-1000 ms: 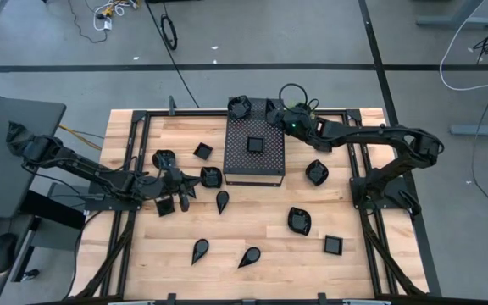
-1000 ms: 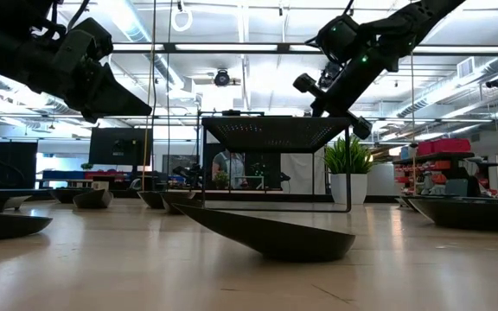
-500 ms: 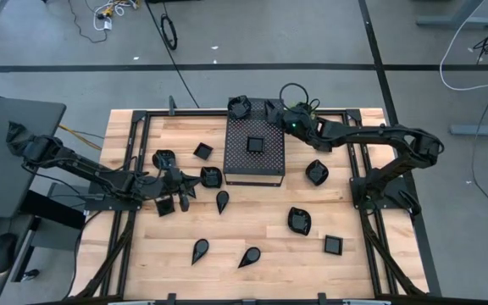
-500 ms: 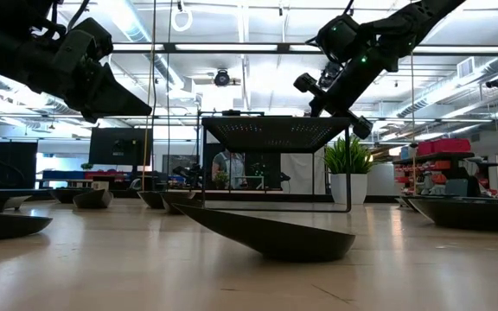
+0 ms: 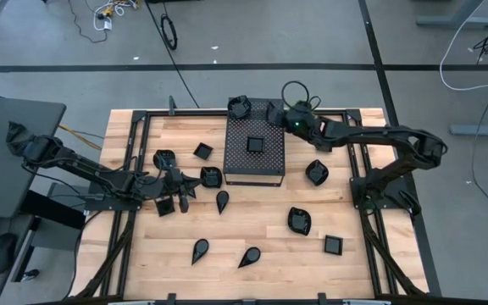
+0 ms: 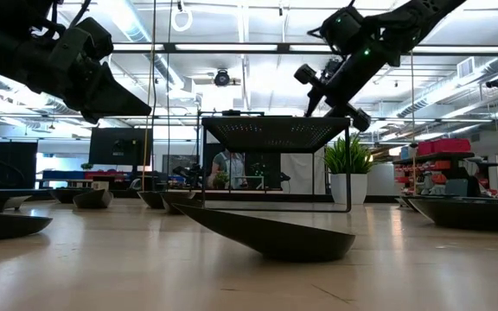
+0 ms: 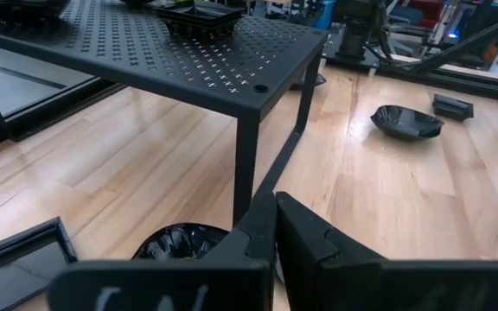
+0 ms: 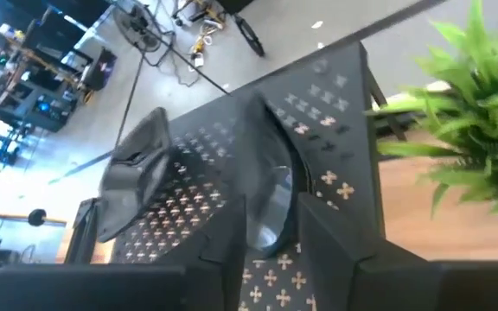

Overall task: Pick & Place Mini shaped plates
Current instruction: Stack the black drop-shaped plate on top of the black drop-shaped plates on the shelf

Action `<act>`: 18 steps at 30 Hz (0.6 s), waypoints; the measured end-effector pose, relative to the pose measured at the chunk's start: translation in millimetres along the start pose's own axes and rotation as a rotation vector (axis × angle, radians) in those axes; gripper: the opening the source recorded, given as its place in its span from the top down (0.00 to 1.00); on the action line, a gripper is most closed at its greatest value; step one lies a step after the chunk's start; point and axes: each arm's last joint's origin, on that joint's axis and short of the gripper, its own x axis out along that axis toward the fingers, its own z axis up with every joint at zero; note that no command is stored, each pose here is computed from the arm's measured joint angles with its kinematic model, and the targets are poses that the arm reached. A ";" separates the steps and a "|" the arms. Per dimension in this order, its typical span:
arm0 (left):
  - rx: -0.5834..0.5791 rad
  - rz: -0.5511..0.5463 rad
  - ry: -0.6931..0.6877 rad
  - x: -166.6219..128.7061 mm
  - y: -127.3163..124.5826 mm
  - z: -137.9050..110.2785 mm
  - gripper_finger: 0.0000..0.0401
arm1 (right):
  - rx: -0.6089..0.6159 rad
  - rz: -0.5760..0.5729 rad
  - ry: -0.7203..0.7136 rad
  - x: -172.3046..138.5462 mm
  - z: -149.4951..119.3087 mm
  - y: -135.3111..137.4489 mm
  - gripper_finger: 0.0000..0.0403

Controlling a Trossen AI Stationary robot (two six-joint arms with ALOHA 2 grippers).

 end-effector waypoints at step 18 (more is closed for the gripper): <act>0.000 0.000 0.000 0.0 0.0 -0.1 0.96 | -0.150 0.031 0.033 -10.0 -1.6 3.7 0.75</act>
